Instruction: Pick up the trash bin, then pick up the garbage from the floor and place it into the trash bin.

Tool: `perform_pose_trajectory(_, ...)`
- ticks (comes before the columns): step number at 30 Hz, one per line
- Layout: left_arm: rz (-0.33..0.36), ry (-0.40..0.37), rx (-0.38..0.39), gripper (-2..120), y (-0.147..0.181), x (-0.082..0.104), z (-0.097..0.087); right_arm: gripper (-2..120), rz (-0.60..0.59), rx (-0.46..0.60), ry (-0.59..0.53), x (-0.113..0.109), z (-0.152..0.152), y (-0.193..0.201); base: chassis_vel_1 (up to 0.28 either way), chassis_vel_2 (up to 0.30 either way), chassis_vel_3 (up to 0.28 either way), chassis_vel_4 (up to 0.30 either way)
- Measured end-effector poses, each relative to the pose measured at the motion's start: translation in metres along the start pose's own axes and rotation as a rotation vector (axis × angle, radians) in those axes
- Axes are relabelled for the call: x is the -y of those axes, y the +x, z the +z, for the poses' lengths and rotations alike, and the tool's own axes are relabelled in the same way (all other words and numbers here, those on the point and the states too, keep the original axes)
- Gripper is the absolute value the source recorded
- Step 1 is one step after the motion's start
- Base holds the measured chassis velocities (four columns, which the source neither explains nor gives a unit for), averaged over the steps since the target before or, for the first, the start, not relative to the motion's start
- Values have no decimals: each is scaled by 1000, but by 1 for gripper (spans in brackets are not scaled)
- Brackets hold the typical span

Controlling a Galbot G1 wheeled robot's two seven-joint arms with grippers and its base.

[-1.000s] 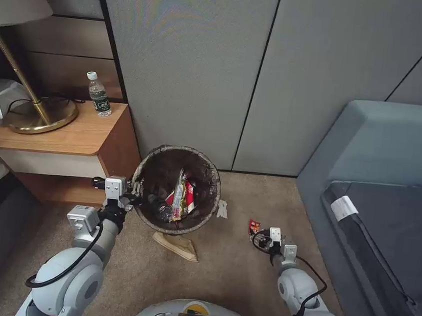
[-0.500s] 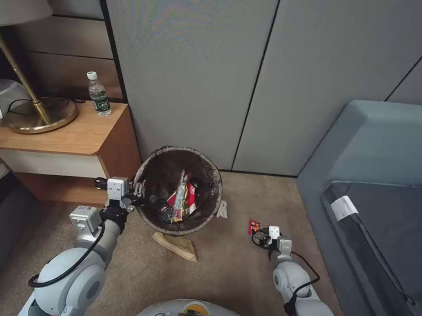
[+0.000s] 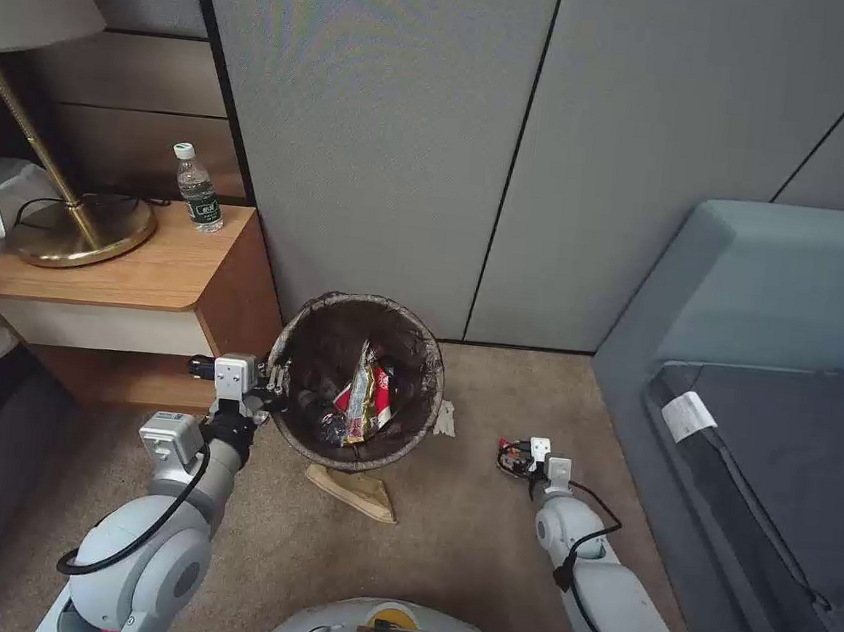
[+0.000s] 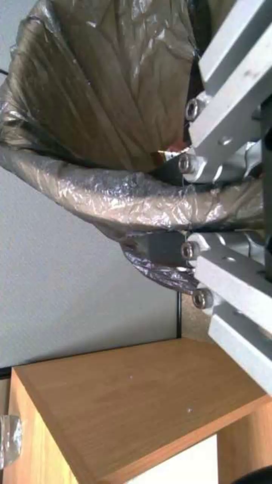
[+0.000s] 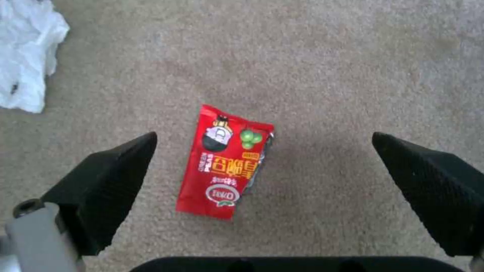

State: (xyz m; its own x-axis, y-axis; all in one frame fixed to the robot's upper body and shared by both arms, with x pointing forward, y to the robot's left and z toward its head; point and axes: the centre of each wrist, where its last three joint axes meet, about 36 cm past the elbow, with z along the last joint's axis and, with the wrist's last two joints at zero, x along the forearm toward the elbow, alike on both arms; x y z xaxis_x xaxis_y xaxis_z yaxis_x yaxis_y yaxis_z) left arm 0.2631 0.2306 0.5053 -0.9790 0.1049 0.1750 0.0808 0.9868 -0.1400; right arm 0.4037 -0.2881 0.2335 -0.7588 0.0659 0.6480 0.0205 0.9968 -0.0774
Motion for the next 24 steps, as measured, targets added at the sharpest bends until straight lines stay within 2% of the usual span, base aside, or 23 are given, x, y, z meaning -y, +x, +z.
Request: perform_pose_trajectory(24, -1, 1, -1, 7, -1, 0, 1, 100, 6, -48, 17, -27, 4, -21, 0, 0, 0, 0)
